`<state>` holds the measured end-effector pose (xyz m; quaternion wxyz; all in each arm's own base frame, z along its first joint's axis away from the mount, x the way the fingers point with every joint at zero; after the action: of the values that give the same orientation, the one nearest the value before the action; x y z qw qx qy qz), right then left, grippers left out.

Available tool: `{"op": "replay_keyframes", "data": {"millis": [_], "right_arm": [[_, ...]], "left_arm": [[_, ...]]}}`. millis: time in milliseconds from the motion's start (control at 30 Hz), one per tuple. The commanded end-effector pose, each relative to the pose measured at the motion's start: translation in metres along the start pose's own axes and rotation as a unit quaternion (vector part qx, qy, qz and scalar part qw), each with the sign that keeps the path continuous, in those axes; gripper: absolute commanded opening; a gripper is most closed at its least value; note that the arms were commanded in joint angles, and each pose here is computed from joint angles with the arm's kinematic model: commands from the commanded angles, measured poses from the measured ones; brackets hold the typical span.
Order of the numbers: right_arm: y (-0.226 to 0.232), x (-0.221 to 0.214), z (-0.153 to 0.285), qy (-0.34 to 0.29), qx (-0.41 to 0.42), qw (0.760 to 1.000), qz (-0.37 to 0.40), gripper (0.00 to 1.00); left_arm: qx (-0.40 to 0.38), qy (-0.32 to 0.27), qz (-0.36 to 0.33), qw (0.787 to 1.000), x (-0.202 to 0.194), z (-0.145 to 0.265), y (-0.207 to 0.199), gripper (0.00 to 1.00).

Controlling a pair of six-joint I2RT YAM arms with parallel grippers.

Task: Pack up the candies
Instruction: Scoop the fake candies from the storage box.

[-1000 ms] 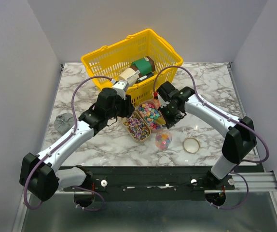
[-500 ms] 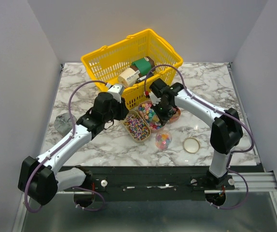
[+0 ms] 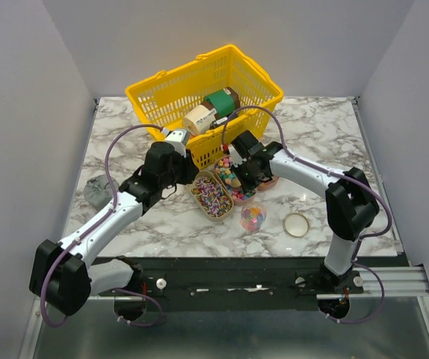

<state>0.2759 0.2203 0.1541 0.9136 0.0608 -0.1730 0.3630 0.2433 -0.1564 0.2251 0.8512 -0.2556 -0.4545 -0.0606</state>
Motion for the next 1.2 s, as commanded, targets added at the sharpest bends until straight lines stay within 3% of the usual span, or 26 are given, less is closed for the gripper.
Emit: {"op": "replay_keyframes", "data": {"millis": [0, 67, 400, 700, 867, 1000, 1167], "right_arm": [[-0.008, 0.0, -0.007, -0.025, -0.041, 0.999, -0.003, 0.01], [-0.007, 0.001, -0.003, -0.038, -0.039, 0.999, 0.0, 0.01], [-0.007, -0.006, 0.008, -0.089, -0.043, 0.995, 0.016, 0.01], [-0.007, -0.009, 0.019, -0.145, -0.044, 0.988, 0.023, 0.01], [-0.006, -0.011, 0.018, -0.12, -0.037, 0.992, 0.032, 0.01], [-0.006, -0.015, 0.011, -0.098, -0.036, 0.994, 0.028, 0.01], [-0.005, -0.025, 0.019, -0.054, -0.03, 0.998, 0.028, 0.01]], "left_arm": [[0.003, -0.021, 0.014, 1.0, 0.012, 0.0, -0.003, 0.31], [0.001, -0.024, 0.015, 1.0, 0.012, 0.001, -0.004, 0.31], [0.008, -0.033, 0.001, 0.999, 0.011, 0.004, -0.001, 0.62], [0.014, -0.036, 0.001, 0.999, 0.01, 0.005, 0.001, 0.76], [0.02, -0.041, -0.001, 0.999, 0.01, 0.006, 0.003, 0.83], [0.022, -0.044, -0.001, 0.999, 0.009, 0.007, 0.004, 0.99], [0.035, -0.047, 0.0, 0.998, 0.008, 0.006, 0.006, 0.99]]}}
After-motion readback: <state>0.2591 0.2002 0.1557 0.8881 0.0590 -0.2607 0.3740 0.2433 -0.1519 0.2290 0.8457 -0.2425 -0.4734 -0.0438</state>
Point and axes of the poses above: each gripper's point midway between its finger pads, its own z axis back along the fingers, its own y axis along the line the jaws close on, x = y × z, the point moved 9 cm from there along z, back along the fingers, and after that the axes turned 4 degrees about z, right-handed, at the moved point
